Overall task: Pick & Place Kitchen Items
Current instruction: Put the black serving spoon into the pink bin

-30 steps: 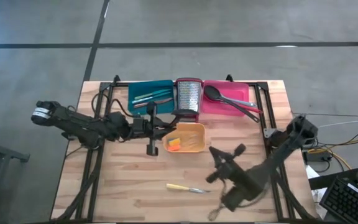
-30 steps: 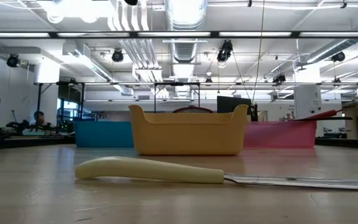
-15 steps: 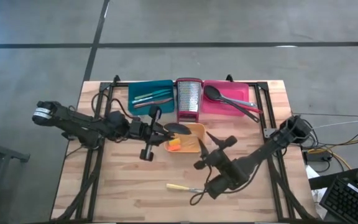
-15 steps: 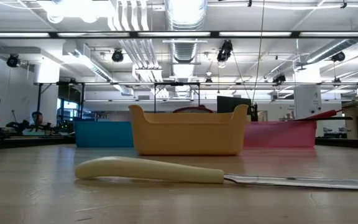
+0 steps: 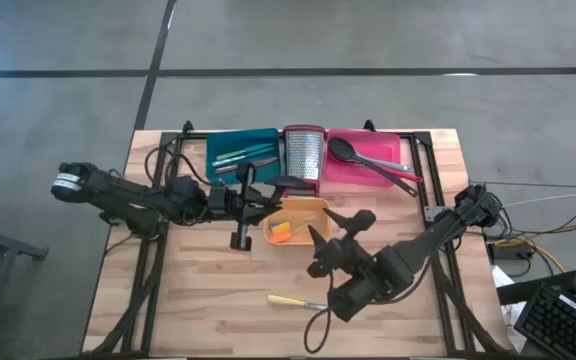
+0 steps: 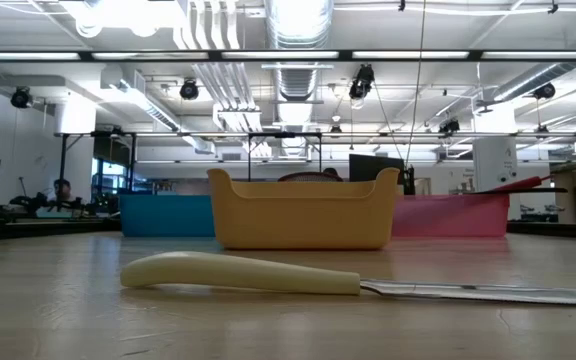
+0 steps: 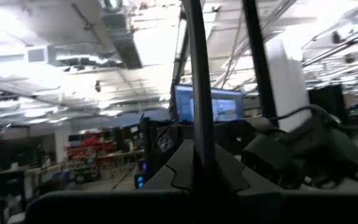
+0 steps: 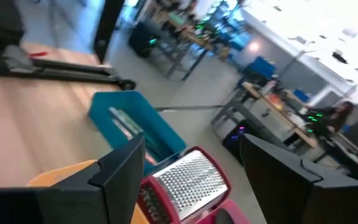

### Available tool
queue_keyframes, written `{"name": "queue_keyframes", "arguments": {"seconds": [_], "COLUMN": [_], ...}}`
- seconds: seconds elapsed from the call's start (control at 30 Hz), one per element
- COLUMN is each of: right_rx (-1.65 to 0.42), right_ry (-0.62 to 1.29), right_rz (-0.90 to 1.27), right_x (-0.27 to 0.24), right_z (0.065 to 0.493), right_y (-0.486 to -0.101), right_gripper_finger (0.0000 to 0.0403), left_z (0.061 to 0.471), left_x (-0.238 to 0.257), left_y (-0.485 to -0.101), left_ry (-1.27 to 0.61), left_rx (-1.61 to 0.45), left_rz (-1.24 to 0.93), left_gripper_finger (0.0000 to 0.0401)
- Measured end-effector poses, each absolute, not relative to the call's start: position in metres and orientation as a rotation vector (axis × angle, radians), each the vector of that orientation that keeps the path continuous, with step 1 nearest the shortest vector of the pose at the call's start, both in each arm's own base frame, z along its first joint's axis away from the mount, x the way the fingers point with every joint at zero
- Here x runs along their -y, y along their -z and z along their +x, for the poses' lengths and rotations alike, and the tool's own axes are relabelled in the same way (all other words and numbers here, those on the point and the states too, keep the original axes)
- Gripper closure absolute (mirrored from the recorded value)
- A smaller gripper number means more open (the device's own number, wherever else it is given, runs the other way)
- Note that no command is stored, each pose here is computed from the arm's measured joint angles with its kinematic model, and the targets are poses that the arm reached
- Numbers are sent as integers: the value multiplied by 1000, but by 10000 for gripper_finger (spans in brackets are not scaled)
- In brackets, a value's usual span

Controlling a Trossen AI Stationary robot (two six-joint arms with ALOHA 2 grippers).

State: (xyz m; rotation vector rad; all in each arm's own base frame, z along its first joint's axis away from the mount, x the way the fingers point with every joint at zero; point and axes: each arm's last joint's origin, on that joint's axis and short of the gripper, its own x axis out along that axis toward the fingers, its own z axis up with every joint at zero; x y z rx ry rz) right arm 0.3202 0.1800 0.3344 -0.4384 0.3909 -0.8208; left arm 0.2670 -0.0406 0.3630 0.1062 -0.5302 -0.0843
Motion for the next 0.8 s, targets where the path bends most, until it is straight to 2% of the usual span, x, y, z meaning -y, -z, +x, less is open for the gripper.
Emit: {"name": "queue_keyframes", "arguments": {"seconds": [0.4,0.5,0.7,0.8], "right_rx": [-474,-447,-392,-344], "right_ry": [439,419,442,362], "right_rz": [-398,-402,-460,-475], "right_x": [-180,-172,-156,-149], "right_z": [333,338,356,370], "right_y": [-406,-420,-423,-420], "right_gripper_finger": [178,183,192,196], "left_z": [257,252,241,236], "left_x": [45,44,43,42], "left_y": [-390,-397,-406,-411], "left_ry": [278,289,293,292], "left_rx": [575,598,643,663], "left_rz": [105,105,115,116], "left_gripper_finger": [380,380,380,380]}}
